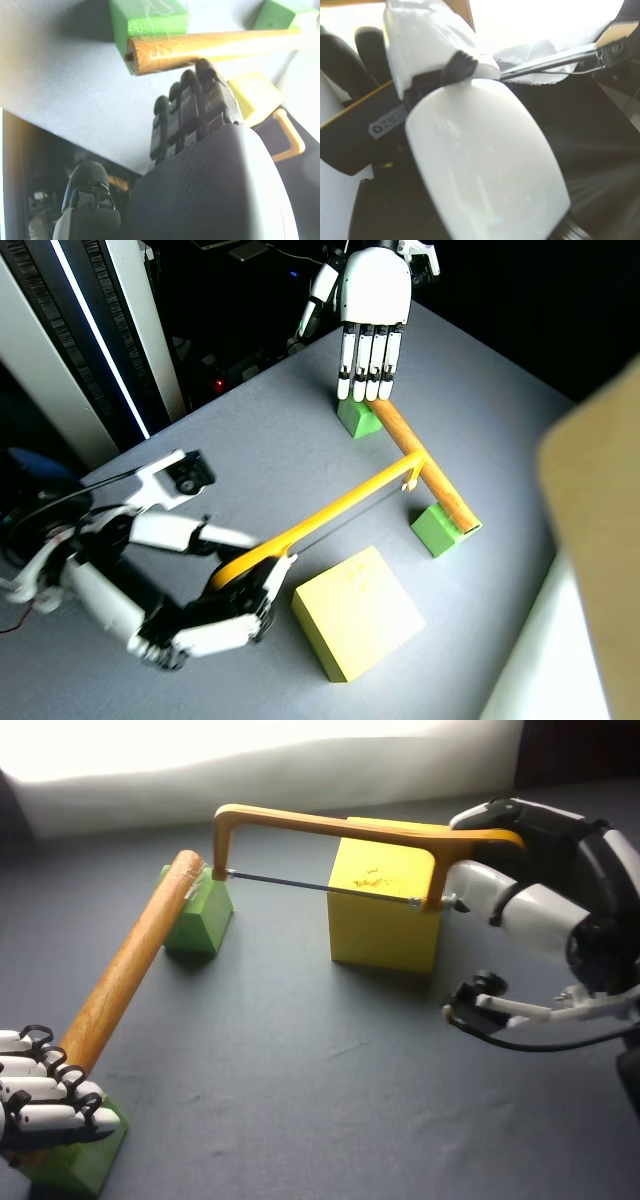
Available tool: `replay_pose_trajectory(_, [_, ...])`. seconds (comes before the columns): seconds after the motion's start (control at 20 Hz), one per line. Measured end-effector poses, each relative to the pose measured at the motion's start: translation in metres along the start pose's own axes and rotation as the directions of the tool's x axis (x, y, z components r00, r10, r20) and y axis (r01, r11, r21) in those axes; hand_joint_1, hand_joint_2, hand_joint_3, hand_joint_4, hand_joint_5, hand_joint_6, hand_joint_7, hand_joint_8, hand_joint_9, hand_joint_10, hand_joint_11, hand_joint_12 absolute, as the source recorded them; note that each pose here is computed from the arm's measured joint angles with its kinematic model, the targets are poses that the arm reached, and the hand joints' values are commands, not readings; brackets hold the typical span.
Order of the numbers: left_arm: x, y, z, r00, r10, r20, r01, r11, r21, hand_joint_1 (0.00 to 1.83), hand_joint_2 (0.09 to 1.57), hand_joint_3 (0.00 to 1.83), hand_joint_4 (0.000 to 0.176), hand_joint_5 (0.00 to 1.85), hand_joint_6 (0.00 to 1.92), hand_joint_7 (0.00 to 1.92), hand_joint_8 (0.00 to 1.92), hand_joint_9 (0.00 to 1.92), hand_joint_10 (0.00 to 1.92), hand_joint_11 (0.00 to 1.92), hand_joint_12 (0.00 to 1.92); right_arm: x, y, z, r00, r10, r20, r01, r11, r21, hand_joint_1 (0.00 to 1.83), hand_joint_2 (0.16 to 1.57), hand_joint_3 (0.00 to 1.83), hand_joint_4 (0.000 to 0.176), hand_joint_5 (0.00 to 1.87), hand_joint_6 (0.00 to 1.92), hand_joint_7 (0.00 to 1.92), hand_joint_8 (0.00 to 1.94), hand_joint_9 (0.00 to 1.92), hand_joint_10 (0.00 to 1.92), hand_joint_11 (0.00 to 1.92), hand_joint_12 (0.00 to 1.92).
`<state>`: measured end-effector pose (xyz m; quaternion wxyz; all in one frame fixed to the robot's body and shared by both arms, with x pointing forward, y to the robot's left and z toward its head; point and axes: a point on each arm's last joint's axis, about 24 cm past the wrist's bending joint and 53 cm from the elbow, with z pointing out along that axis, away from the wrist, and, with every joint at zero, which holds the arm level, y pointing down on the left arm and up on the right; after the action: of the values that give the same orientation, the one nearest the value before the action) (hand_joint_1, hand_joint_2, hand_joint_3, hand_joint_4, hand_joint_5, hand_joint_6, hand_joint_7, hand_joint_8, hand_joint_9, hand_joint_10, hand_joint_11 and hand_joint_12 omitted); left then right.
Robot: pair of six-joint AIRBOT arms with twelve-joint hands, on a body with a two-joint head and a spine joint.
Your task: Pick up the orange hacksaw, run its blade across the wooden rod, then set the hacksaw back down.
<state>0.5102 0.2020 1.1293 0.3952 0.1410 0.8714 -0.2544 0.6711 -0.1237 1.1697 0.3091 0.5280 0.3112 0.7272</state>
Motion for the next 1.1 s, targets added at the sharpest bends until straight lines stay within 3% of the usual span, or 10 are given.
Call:
replay_pose_trajectory(0.3, [0.000,0.000,0.000,1.0000,0.000,0.000,0.000,1.0000,0.000,0.00,1.20,0.00,0.000,0.13,0.00,0.14,0.00,0.13,0.00,0.00,0.34,0.019,-0.024,0.002,0.997,0.041,0.069,-0.042,0.999,0.012,1.38,1.13,0.00,0.000,0.87,0.94,0.96,1.03,0.94,1.28,0.87,1.34])
replay_pose_trajectory(0.7, [0.000,-0.001,0.001,1.0000,-0.001,-0.001,0.001,1.0000,0.004,0.01,1.19,0.00,0.000,0.17,0.00,0.17,0.00,0.16,0.00,0.00,0.42,0.064,-0.065,0.004,0.999,0.031,0.018,-0.033,0.994,0.108,1.38,1.13,0.00,0.000,0.87,0.94,0.96,1.04,0.93,1.28,0.88,1.33])
replay_pose_trajectory(0.85, [0.000,-0.001,0.001,1.0000,-0.001,-0.001,0.001,1.0000,0.004,0.00,1.21,0.00,0.000,0.13,0.00,0.13,0.00,0.12,0.00,0.00,0.31,0.062,-0.080,0.000,0.999,0.009,0.045,-0.016,0.989,0.148,1.37,1.14,0.00,0.000,0.85,0.97,0.94,1.07,0.92,1.30,0.86,1.34])
replay_pose_trajectory(1.05, [0.000,-0.001,0.001,1.0000,-0.001,-0.001,0.001,1.0000,0.004,0.00,1.21,0.00,0.000,0.11,0.00,0.11,0.00,0.08,0.00,0.00,0.17,0.059,-0.084,-0.001,0.997,-0.050,0.057,0.040,0.987,0.158,1.37,1.13,0.00,0.000,0.85,0.97,0.94,1.07,0.92,1.30,0.87,1.35])
replay_pose_trajectory(1.1, [0.001,-0.001,0.001,1.0000,-0.001,-0.001,0.001,1.0000,0.003,0.02,1.20,0.00,0.000,0.15,0.00,0.15,0.00,0.12,0.00,0.00,0.27,0.057,-0.086,-0.002,0.996,-0.048,0.070,0.037,0.986,0.162,1.37,1.14,0.00,0.000,0.86,0.96,0.94,1.08,0.91,1.31,0.86,1.35])
